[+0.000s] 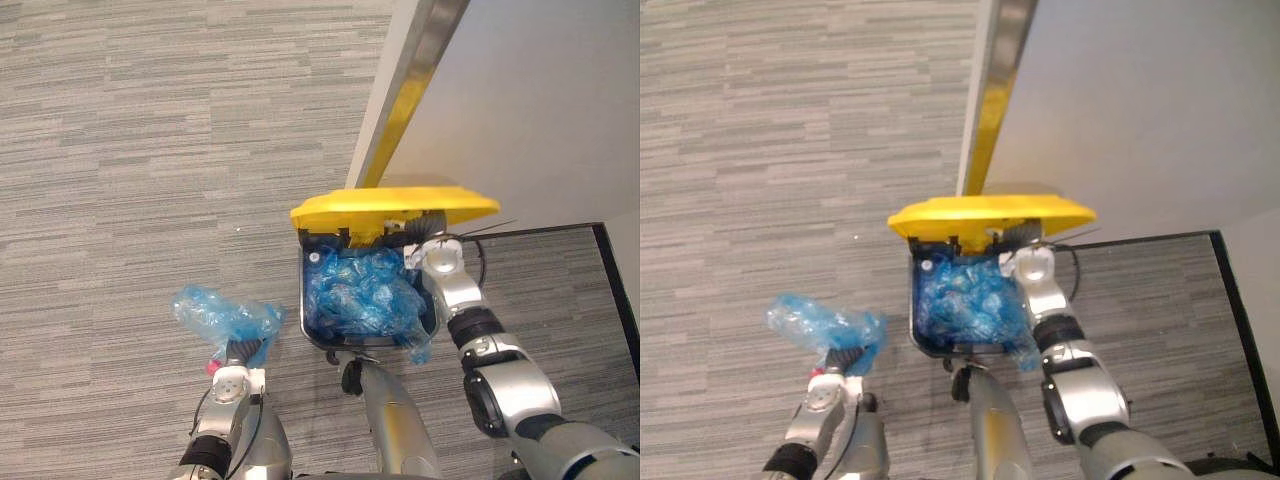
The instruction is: Gather rubbish on tea table into small bin, then transfer packed bag to large trash can.
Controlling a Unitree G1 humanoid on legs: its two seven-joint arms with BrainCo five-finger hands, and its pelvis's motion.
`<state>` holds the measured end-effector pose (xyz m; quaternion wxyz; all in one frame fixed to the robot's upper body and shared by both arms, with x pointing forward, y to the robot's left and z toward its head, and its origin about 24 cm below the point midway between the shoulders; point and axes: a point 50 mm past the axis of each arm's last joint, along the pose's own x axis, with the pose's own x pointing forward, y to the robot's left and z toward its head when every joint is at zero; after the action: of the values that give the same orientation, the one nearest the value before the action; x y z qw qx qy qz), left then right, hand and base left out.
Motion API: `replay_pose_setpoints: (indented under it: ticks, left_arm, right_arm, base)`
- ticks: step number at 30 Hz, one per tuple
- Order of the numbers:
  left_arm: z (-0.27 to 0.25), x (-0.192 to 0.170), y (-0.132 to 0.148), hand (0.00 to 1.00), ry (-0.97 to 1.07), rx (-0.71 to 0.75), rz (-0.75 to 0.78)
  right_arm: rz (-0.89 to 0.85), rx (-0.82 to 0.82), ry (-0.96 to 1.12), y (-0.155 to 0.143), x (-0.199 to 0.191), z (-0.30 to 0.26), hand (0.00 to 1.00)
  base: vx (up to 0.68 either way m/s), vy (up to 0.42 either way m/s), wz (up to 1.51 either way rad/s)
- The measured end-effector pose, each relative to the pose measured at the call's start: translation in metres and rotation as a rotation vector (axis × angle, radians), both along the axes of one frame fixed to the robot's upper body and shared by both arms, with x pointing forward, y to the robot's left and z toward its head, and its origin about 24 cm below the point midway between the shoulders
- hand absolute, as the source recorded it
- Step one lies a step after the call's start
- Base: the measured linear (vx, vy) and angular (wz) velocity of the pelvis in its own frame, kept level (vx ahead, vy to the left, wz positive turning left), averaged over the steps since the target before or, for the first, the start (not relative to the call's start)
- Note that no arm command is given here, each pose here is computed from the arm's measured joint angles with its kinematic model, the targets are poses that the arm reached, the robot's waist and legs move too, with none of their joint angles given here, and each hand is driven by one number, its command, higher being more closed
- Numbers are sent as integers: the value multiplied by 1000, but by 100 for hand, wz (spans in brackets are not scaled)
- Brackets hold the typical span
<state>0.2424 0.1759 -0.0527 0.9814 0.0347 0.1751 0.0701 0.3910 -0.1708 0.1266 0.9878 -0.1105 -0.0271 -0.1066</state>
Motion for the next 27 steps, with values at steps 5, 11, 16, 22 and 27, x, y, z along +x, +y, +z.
replay_pose_setpoints:
  ticks: [5, 11, 16, 22, 27]
  left_arm:
    - [29, 13, -17, 100, -140, -33, -82]
    - [62, 21, -46, 100, -280, -106, -220]
    - [121, 29, -76, 100, -536, -187, -347]
    - [160, 30, -108, 100, -679, -254, -486]
    - [177, 30, -127, 100, -737, -270, -562]
  right_arm:
    - [4, 27, -31, 2, 4, 12, 0]
    - [12, 29, -48, 2, 6, 20, 0]
    - [13, 19, -55, -5, 7, 25, 0]
    - [56, 5, -69, 3, 10, 33, 0]
    - [84, 3, -81, 10, 11, 39, 0]
  base:
    - [-53, -8, 1]
    - [-12, 8, -3]
    - [-29, 17, -2]
    - [-5, 5, -4]
    - [-2, 9, -11]
